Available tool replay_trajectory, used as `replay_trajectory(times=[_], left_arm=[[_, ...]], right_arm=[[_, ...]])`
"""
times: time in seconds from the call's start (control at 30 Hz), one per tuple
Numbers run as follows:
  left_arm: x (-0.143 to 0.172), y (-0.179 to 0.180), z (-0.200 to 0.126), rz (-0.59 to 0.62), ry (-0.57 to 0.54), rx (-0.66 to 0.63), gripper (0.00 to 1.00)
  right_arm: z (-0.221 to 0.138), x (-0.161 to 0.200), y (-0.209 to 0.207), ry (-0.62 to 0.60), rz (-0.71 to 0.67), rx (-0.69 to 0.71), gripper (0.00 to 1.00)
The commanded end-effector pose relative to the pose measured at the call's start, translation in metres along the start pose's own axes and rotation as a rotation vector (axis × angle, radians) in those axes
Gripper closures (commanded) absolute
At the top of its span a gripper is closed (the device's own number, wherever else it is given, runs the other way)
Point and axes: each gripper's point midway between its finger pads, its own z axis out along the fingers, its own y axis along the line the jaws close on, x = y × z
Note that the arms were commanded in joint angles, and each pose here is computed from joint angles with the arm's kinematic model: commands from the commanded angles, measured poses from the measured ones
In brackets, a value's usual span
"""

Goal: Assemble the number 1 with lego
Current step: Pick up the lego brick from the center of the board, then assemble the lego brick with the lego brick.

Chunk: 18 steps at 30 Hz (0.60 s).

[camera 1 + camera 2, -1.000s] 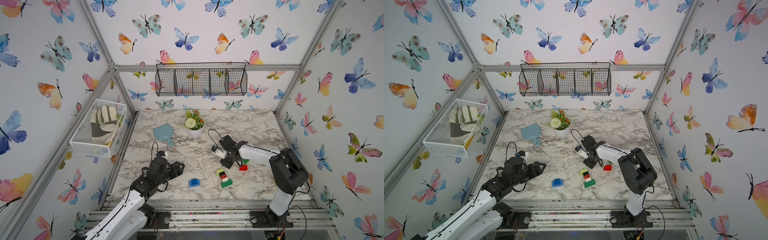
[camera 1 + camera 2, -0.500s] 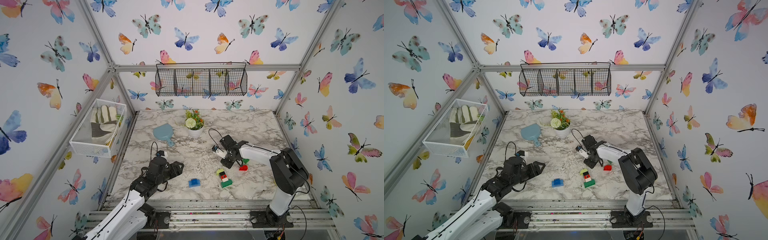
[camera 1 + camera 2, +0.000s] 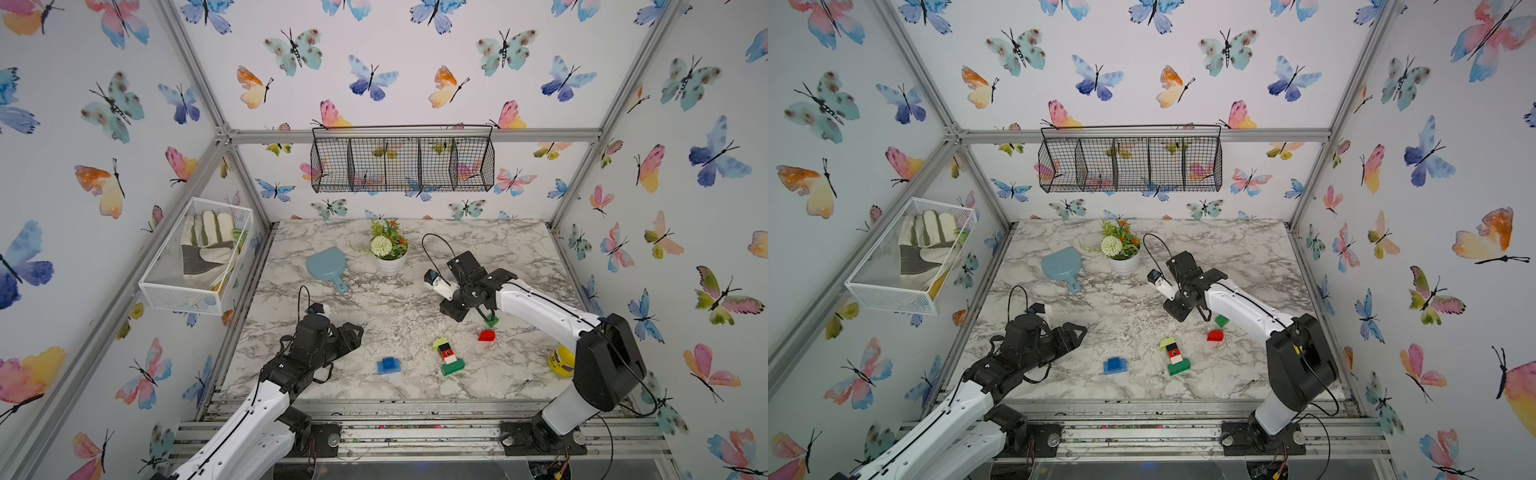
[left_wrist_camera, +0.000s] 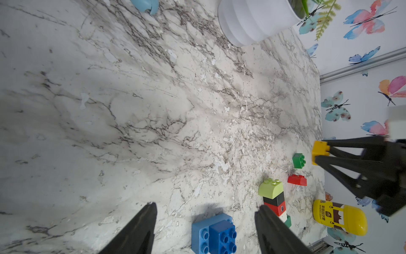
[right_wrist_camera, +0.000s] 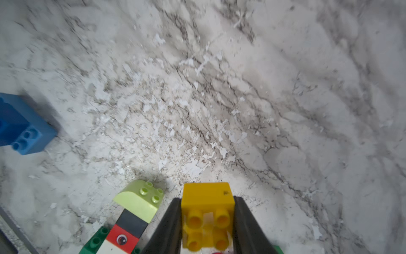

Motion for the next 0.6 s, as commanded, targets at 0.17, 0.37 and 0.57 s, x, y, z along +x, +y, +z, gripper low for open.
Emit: replay_trajectory(times=[0.17,0.37,0.57], left_arm=[[-0.004,0.025,-0.003,-0.15,-0.016,-0.008,0.25],[-0.007,0.046,-0.01,-0.23,-0.056,-0.032,0.25],[-0.014,0.057,-0.025,-0.252,-0.127,-0.068,0.25]], right_arm=[[-0.034,-0.045,0.108,-0.143,-0.351,-0.22,0.85],[-0.022,-0.047,0.184,-0.088,-0.639,-0.314,0.85],[-0.001,-0.045,0.217,-0.037,-0.78,-0.35,0.85]])
